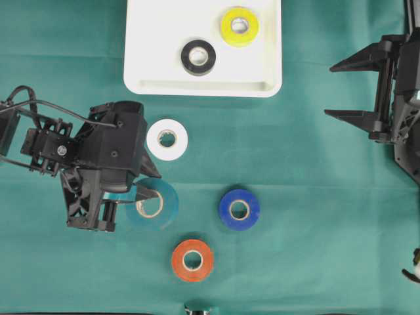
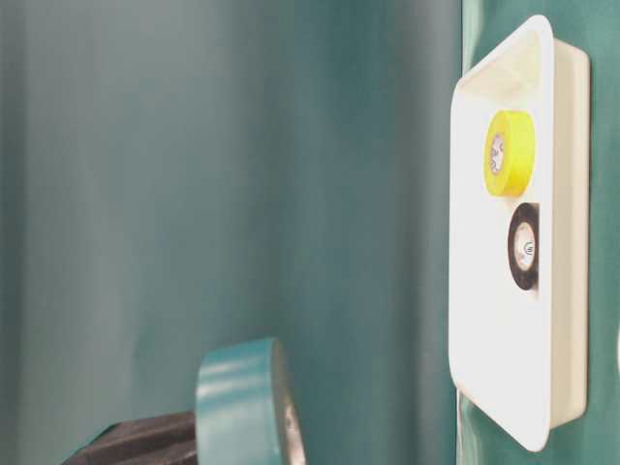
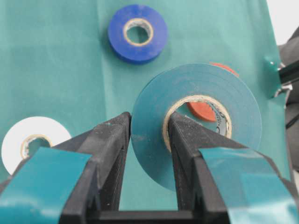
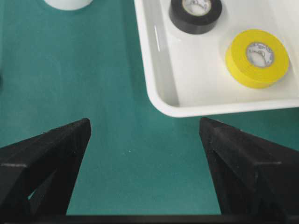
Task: Pick up the tape from a random location and place it into the white case.
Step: 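Lift the teal tape with the left gripper and carry it toward the tray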
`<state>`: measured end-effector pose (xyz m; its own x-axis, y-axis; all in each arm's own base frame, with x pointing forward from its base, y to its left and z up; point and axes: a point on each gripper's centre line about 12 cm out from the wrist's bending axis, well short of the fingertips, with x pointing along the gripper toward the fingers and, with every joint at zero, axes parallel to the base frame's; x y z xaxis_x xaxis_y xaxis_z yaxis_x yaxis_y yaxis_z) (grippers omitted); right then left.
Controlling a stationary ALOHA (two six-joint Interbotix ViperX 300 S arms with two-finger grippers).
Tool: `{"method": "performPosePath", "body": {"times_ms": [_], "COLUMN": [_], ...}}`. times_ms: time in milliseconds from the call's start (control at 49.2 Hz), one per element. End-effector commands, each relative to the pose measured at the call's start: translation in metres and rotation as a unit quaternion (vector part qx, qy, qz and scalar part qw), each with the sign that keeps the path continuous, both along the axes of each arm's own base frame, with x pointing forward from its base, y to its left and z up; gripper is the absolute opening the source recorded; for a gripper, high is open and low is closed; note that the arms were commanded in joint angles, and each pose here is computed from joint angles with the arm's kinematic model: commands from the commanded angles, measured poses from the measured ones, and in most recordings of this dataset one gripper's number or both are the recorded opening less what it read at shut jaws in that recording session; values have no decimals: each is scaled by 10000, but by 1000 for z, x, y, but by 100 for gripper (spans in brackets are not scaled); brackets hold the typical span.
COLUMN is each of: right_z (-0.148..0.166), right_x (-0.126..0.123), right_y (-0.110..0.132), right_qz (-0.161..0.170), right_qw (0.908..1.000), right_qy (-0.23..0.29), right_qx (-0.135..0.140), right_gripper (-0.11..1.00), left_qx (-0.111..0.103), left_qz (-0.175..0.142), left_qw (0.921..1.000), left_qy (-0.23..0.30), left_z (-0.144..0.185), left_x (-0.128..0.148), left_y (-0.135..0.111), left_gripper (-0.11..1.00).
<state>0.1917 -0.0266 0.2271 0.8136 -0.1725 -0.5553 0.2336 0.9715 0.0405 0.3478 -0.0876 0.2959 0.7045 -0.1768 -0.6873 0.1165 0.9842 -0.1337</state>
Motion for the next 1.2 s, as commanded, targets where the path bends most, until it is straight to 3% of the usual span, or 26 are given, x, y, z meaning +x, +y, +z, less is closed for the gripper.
{"method": "performPosePath", "body": {"times_ms": [0,488,834,1179], "right_z": [9,9,8,9], "right_x": [4,4,4,4], "right_y": [-1,-1,-1,-1], "right_qz": [-4,1,-3,1], "right_qw": [9999,9999,9999,9999], "right_qy": [-107,-105,-96,-103], "right_qx": [-14,-21,-27,-33], "right_gripper": [89,89,89,89], "left_qx": [-69,-62,7,16], "left_qz": [29,220,1152,2187], "left_qw": [9997,9994,9933,9757], "left_qy": [-220,-245,-94,-100], "left_z": [14,15,11,11], "left_x": [0,4,9,3], "left_y": [2,15,83,158], "left_gripper": [22,22,22,22]}}
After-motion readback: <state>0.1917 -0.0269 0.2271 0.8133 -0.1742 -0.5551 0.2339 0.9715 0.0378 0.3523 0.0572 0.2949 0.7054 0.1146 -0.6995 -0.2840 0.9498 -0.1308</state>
